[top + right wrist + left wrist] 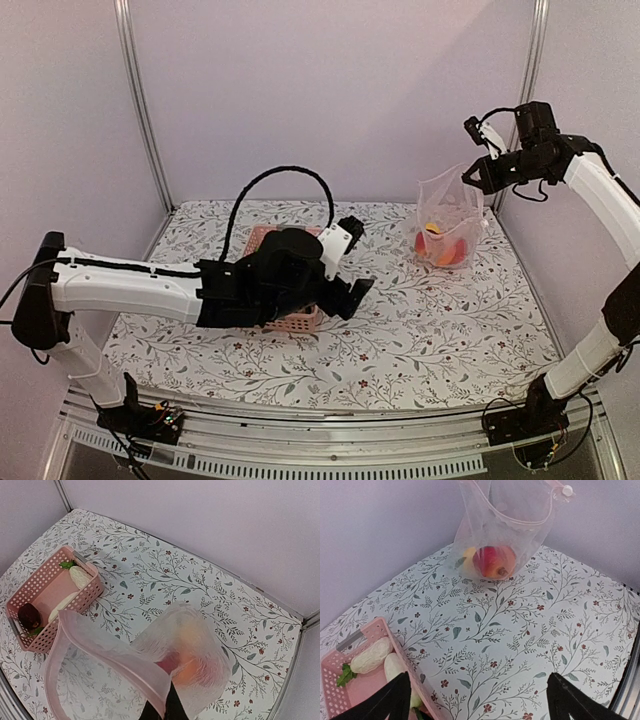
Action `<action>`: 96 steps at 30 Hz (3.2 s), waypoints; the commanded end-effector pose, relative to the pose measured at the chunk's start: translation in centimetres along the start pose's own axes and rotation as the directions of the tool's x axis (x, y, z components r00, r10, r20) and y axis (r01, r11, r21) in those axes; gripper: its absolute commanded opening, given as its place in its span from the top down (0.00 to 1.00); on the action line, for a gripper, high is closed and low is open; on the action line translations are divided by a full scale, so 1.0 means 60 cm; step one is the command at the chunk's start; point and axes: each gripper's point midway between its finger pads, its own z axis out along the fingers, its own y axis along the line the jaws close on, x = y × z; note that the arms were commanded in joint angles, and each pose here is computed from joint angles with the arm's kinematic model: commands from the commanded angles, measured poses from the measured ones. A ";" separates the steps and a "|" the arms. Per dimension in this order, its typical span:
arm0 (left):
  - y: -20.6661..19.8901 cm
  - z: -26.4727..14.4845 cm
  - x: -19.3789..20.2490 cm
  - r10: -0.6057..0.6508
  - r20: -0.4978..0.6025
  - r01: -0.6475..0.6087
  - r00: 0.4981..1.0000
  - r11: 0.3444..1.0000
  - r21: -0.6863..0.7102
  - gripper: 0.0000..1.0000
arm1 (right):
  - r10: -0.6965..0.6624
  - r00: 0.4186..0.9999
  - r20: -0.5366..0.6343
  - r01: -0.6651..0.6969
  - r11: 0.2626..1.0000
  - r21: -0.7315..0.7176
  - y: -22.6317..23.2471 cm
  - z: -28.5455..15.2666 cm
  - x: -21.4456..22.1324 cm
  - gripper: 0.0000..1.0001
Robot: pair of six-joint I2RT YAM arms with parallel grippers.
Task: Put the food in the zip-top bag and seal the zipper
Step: Adjust the zipper food storage bag at the corner of the board, then pick up the fake fruit from the bin.
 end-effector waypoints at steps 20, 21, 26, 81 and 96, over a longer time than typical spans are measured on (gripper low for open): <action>0.198 -0.058 0.132 -0.163 -0.352 0.092 0.922 0.973 -0.212 0.06 | -0.058 0.997 0.054 0.066 0.986 -0.155 0.056 0.015 0.055 1.00; 0.212 -0.065 0.139 -0.172 -0.371 0.095 0.913 0.971 -0.218 0.06 | -0.062 0.996 0.069 0.073 0.982 -0.174 0.062 0.015 0.054 1.00; 0.260 -0.081 0.180 -0.252 -0.452 0.181 0.855 0.964 -0.196 0.08 | -0.041 0.996 0.082 0.061 0.967 -0.247 0.079 0.027 0.063 1.00; 0.305 -0.003 0.335 -0.334 -0.724 0.057 0.603 0.924 -0.379 0.02 | -0.037 0.995 0.089 0.060 0.962 -0.266 0.095 0.002 0.064 1.00; 0.291 0.038 0.367 -0.306 -0.739 0.082 0.600 0.943 -0.324 0.03 | -0.040 0.994 0.102 0.066 0.962 -0.266 0.099 -0.009 0.058 1.00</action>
